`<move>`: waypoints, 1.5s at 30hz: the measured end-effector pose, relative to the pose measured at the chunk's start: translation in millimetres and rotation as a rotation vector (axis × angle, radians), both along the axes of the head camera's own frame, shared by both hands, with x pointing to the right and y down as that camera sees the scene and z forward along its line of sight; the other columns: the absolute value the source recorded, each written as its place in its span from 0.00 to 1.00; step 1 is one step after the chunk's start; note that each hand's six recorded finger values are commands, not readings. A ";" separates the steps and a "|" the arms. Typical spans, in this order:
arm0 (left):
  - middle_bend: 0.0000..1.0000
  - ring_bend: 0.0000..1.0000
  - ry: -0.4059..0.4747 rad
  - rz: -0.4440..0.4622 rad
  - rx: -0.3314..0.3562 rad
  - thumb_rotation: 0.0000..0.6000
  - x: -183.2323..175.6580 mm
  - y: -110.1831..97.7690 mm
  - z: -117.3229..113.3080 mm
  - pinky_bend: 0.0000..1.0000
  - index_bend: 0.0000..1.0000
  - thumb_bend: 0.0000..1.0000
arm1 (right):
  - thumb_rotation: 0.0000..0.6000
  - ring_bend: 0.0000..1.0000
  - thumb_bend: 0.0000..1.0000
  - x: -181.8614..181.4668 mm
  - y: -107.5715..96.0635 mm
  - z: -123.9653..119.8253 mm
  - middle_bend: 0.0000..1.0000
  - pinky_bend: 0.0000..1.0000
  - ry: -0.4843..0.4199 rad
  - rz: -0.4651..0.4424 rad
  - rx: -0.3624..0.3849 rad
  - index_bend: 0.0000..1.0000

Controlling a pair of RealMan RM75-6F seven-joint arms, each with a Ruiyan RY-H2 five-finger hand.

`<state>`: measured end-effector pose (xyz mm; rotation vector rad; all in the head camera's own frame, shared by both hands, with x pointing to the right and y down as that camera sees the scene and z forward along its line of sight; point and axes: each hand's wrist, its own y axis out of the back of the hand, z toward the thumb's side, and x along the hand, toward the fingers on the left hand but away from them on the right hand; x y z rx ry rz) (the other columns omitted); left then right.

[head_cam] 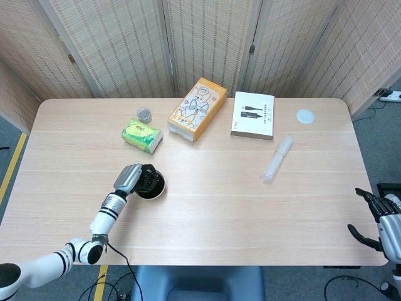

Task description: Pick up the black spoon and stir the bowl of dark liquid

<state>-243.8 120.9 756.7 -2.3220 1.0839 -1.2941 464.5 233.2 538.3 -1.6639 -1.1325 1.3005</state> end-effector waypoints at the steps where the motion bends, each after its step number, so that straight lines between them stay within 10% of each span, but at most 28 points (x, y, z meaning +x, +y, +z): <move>1: 0.83 0.79 0.002 0.006 -0.002 1.00 -1.2 2.9 -1.6 0.95 0.66 0.49 | 1.00 0.28 0.16 -0.3 0.3 0.5 0.24 0.29 -0.001 -0.001 -0.002 0.16; 38: 0.83 0.79 -0.015 -0.017 -0.001 1.00 -5.0 10.5 -5.8 0.94 0.65 0.49 | 1.00 0.28 0.16 1.2 0.5 1.4 0.24 0.29 -0.016 -0.001 0.008 0.16; 45: 0.81 0.78 -0.011 -0.003 -0.009 1.00 -4.0 20.8 -10.0 0.94 0.52 0.49 | 1.00 0.28 0.16 1.7 0.2 -1.3 0.24 0.29 -0.021 -0.001 0.017 0.16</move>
